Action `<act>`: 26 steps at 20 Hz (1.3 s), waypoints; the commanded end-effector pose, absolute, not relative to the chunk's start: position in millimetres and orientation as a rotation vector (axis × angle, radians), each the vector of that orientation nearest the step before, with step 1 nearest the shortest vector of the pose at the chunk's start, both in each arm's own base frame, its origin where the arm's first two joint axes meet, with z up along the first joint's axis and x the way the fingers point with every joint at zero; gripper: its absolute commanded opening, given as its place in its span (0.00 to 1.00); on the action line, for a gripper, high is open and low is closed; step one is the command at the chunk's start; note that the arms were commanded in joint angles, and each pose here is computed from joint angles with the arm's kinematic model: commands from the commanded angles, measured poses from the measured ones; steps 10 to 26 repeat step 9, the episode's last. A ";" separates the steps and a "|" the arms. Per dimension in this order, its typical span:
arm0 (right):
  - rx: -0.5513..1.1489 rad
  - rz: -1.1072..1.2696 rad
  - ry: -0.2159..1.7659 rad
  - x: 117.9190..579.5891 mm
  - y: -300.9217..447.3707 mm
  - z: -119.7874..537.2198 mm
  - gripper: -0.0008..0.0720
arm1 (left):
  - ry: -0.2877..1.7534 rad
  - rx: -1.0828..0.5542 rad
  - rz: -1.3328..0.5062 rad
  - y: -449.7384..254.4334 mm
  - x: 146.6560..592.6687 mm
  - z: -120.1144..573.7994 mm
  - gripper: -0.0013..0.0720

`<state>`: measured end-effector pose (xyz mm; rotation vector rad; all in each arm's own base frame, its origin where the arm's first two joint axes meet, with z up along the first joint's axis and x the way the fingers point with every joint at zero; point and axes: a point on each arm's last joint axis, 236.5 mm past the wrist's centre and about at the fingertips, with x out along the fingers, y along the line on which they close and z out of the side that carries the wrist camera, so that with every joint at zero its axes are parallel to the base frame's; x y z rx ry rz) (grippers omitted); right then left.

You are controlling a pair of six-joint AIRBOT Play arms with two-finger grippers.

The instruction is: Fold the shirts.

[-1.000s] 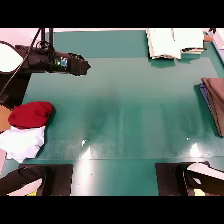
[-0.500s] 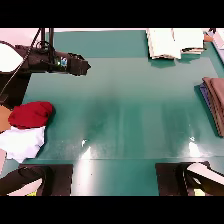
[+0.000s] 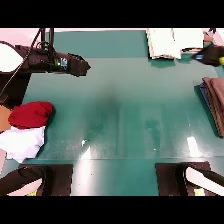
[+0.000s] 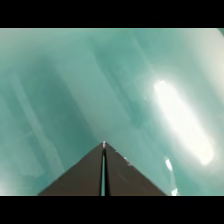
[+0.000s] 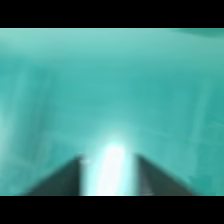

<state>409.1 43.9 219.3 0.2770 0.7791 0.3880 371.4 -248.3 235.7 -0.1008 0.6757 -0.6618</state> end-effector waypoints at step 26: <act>0.114 0.754 0.784 369.7 193.8 226.5 0.04 | 0.565 -0.137 -0.645 -249.7 387.8 257.6 0.05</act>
